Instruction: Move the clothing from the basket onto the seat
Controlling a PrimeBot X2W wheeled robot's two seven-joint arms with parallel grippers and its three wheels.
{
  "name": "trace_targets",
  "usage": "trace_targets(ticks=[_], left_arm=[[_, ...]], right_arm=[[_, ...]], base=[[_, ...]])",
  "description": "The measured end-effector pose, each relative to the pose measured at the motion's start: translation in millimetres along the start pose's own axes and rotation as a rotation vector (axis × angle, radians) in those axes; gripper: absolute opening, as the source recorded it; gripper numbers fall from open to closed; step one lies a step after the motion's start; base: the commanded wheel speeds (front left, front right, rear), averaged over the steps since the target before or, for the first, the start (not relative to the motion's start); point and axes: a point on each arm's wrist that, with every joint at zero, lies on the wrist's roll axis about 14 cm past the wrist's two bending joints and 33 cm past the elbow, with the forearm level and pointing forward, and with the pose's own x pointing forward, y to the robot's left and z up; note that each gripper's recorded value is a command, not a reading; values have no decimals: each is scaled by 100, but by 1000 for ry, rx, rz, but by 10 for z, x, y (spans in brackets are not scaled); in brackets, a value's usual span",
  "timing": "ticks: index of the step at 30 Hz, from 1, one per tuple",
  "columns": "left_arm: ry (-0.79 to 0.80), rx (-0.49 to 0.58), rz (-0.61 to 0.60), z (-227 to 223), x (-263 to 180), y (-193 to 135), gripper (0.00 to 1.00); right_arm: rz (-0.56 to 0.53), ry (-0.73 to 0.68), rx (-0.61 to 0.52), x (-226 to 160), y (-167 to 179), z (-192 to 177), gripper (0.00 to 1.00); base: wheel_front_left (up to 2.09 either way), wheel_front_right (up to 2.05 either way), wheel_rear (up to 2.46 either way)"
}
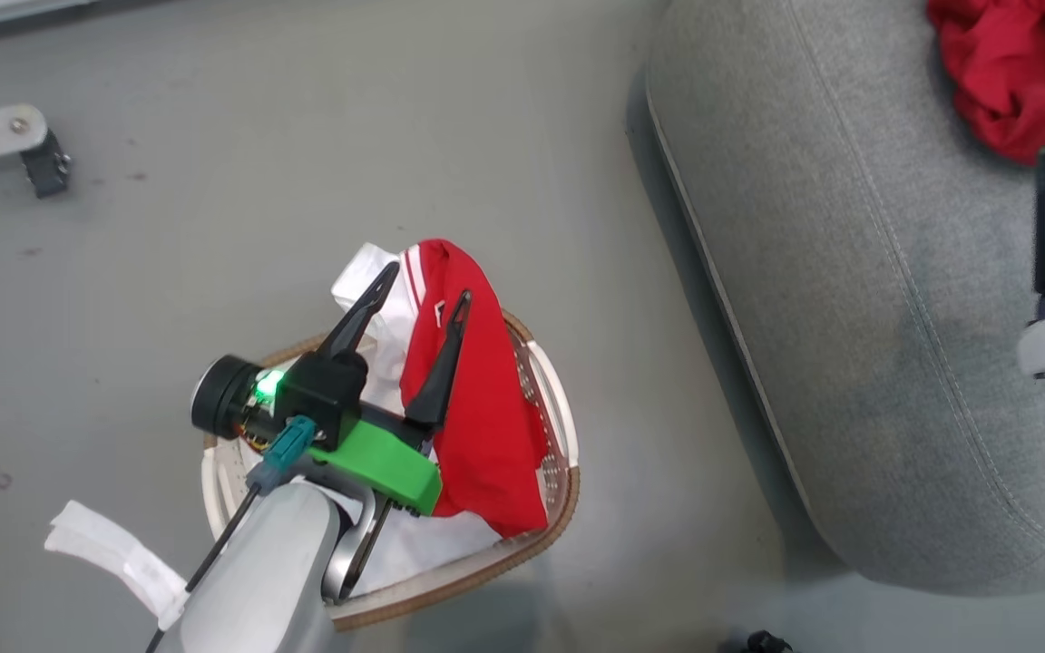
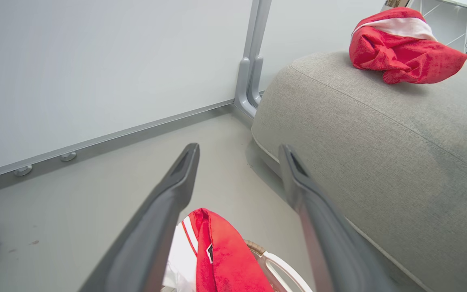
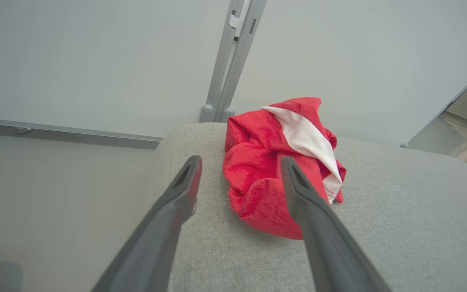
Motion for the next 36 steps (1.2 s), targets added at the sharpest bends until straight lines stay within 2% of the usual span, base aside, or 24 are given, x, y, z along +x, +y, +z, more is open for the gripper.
trace_targets(ticks=[7, 11, 19, 28, 36], left_arm=[[-51, 19, 177, 270, -344, 297, 100], [-78, 36, 295, 400, -631, 505, 100], [-129, 42, 538, 584, -1327, 893, 100], [-149, 61, 686, 629, -1983, 954, 100], [-161, 57, 741, 598, -2344, 875, 100]], right_arm=[[82, -152, 148, -66, 499, 485, 100], [158, -181, 212, -156, 846, 614, 100], [269, -199, 317, -359, 1304, 760, 100], [297, -145, 371, -703, 1496, 630, 100], [319, -110, 388, -965, 1577, 530, 100]], base=[[0, 0, 0], [0, 0, 0], [0, 0, 0], [0, 0, 0], [0, 0, 0]])
